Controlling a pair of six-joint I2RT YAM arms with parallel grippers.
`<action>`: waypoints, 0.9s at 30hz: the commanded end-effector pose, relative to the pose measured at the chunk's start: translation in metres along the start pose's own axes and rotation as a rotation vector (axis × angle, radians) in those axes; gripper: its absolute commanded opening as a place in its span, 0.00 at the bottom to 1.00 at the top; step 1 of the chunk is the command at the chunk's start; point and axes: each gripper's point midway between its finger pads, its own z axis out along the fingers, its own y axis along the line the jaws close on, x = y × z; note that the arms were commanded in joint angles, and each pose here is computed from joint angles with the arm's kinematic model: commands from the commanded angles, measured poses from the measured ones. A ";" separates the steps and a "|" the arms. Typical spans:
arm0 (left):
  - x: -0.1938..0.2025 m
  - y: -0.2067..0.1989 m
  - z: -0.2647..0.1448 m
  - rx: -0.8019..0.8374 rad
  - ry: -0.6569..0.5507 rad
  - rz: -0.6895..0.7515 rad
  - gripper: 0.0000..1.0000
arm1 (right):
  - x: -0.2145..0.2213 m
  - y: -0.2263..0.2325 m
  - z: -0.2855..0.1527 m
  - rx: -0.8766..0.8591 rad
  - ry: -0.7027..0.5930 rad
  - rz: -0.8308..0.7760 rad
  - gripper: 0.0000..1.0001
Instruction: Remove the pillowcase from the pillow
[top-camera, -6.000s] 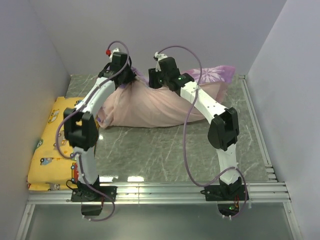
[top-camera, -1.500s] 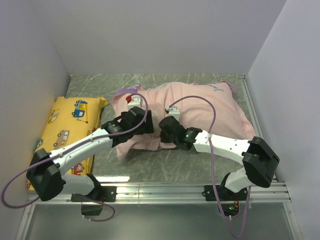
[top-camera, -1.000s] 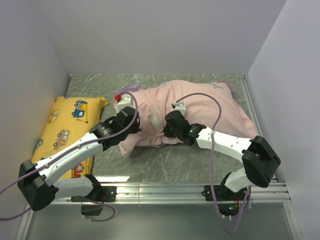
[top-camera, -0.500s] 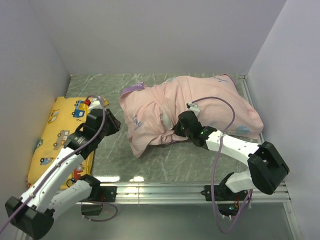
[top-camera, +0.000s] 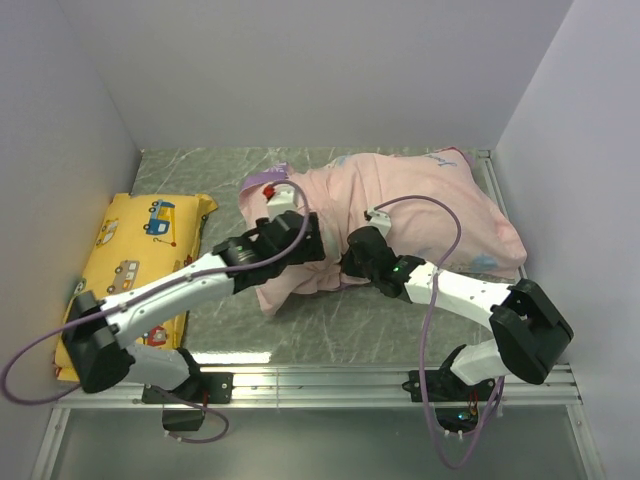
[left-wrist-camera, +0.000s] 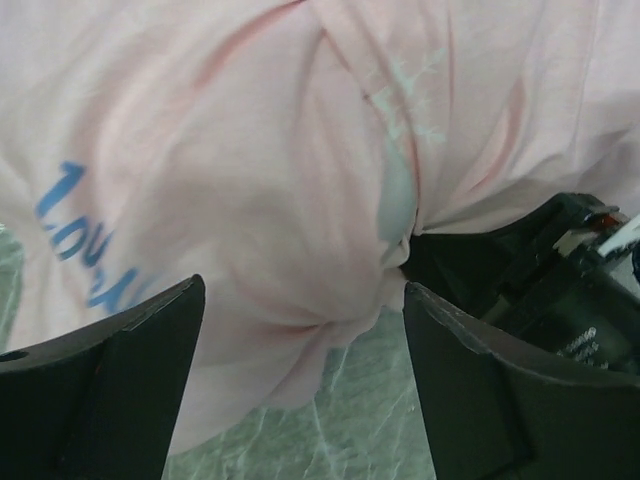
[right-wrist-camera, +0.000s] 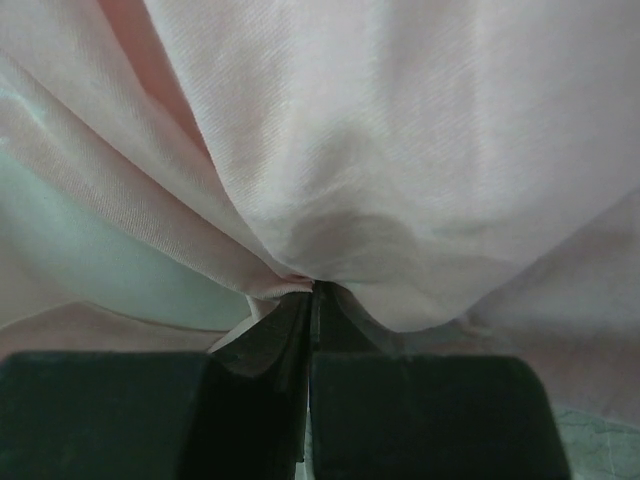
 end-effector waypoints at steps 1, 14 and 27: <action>-0.020 -0.028 0.010 -0.013 -0.083 -0.029 0.87 | 0.005 0.004 -0.001 0.004 0.019 -0.008 0.00; -0.010 0.015 0.028 -0.260 -0.088 0.045 0.03 | -0.006 -0.006 -0.007 0.056 -0.011 -0.036 0.00; -0.052 0.171 -0.027 -0.187 -0.123 -0.349 0.01 | -0.011 -0.031 -0.009 0.101 -0.022 0.013 0.00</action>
